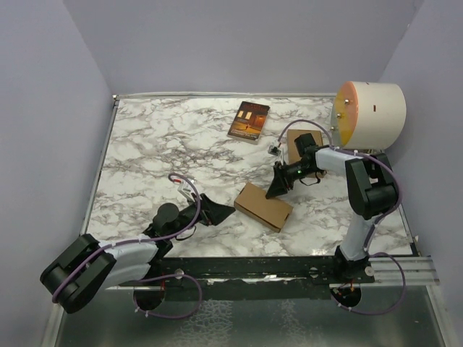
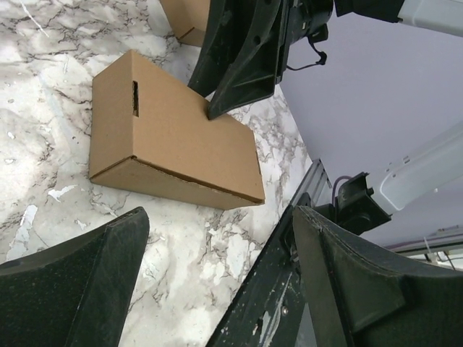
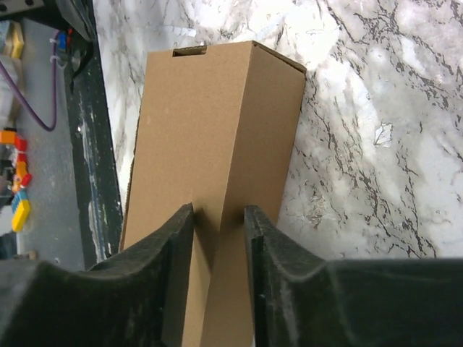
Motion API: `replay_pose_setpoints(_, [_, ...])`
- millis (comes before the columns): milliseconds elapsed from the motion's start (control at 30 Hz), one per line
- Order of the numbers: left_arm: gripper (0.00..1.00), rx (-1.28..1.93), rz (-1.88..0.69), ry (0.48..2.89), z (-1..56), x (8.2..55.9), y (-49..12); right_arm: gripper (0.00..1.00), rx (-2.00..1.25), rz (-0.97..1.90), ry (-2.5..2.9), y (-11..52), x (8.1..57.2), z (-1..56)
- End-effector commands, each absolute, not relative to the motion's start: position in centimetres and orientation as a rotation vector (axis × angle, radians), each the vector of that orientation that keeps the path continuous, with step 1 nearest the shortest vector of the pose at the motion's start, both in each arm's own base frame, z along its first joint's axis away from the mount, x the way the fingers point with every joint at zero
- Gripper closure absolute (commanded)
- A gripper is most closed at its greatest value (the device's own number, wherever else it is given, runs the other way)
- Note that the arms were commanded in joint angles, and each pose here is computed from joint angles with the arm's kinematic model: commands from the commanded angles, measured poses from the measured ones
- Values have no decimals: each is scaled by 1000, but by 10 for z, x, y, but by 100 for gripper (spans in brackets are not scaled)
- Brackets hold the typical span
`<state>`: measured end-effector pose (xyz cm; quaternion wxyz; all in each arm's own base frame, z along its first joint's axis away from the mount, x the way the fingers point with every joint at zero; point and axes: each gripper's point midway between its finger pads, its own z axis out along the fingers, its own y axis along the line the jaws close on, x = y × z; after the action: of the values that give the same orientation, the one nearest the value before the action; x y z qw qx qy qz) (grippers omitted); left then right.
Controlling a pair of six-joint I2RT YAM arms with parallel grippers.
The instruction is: Fold the paper box
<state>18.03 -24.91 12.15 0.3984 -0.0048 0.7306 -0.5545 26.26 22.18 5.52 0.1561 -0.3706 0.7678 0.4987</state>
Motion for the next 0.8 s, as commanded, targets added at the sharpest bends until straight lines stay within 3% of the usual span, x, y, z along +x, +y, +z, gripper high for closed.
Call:
replay_pose_setpoints(0, [15, -83, -1416, 1828, 122, 186, -246, 72, -1036, 1451, 2246, 223, 265, 50])
replay_pose_setpoints(300, [11, -142, -1386, 1842, 116, 191, -246, 79, -938, 1465, 2288, 211, 274, 41])
replay_pose_setpoints(567, [9, -184, -1361, 1876, 108, 199, -257, 80, -855, 1502, 2307, 200, 280, 36])
replay_pose_setpoints(767, [2, -240, -1340, 1825, 109, 202, -262, 80, -840, 1509, 2321, 199, 281, 31])
